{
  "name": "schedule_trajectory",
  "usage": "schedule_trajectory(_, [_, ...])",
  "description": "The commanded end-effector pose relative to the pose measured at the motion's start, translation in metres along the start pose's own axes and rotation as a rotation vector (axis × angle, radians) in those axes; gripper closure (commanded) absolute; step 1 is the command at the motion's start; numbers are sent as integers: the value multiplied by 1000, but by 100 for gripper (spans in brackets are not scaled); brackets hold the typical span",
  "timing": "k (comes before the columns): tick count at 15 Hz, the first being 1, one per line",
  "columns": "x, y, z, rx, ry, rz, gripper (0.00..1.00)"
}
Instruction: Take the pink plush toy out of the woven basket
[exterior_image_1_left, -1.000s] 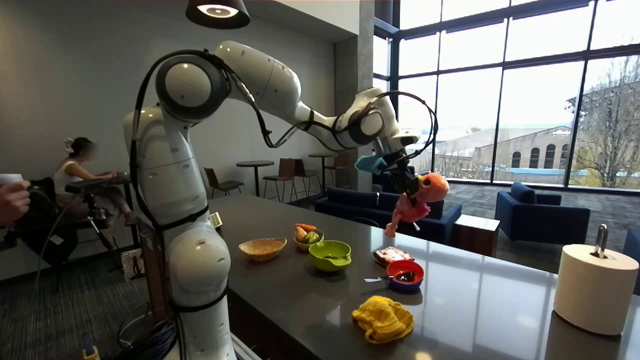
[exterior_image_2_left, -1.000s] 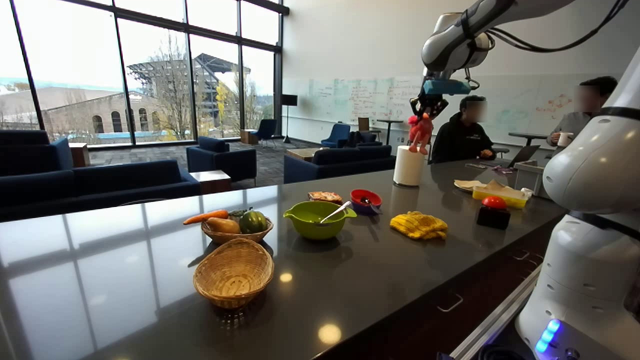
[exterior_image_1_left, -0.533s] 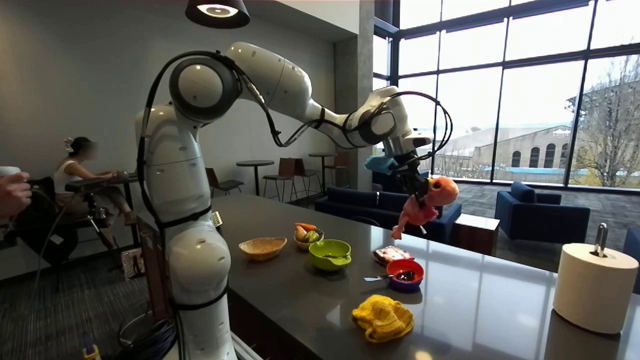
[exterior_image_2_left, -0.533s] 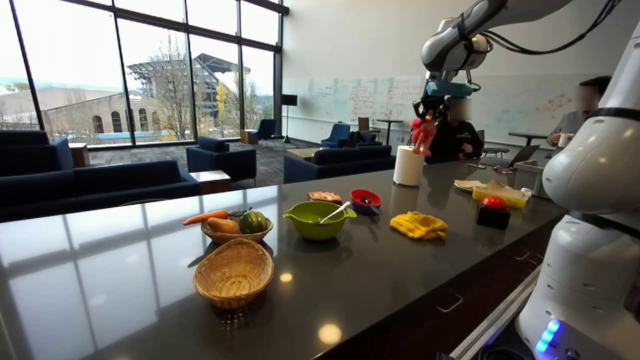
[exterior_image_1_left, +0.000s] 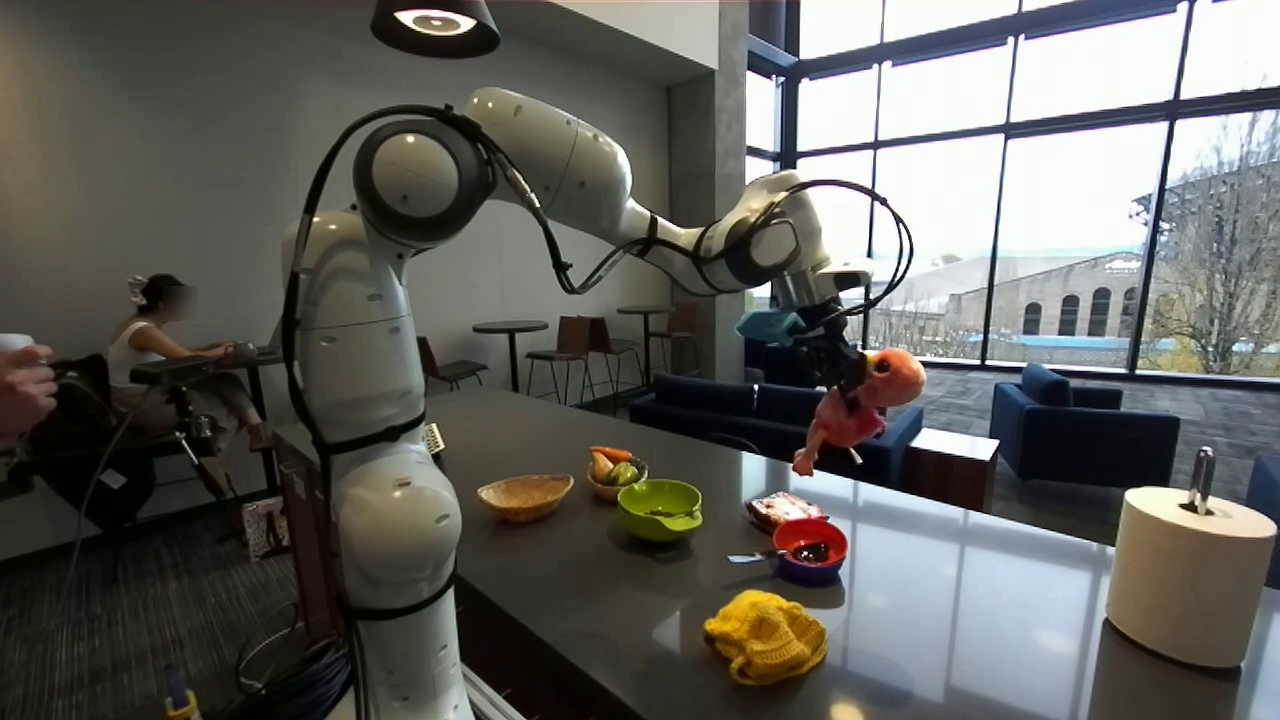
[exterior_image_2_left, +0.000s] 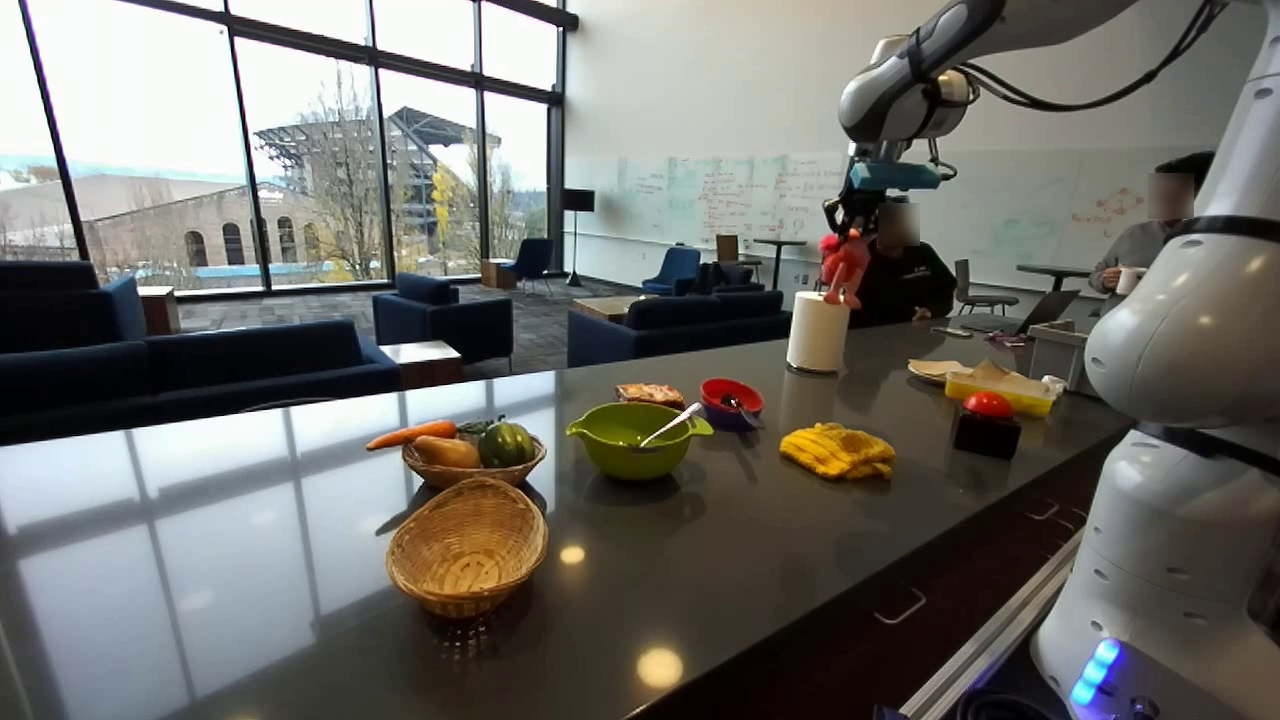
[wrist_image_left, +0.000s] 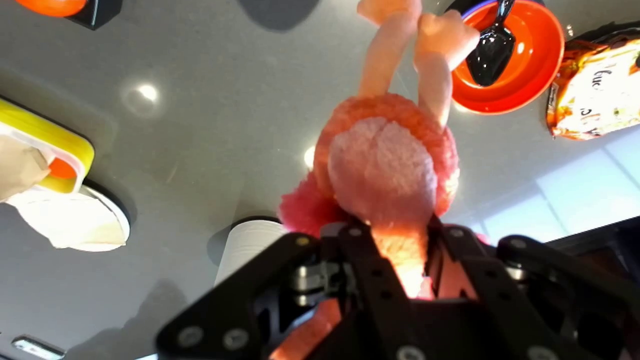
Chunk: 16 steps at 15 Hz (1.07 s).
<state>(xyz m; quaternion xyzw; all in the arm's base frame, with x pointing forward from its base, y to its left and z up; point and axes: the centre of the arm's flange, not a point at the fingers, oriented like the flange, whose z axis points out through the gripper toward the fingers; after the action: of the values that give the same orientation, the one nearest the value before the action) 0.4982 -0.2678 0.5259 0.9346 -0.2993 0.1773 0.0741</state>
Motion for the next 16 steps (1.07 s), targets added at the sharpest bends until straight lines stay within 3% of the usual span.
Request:
schedule_trajectory(1, [8,5,-6,-14,8,-14,94])
schedule_trajectory(4, [8,6,-8,-17,12,-8,94])
schedule_trajectory(5, [2,2,-2,-1,6,2,75])
schedule_trajectory(16, [3,2,-2,-1,7,2,75])
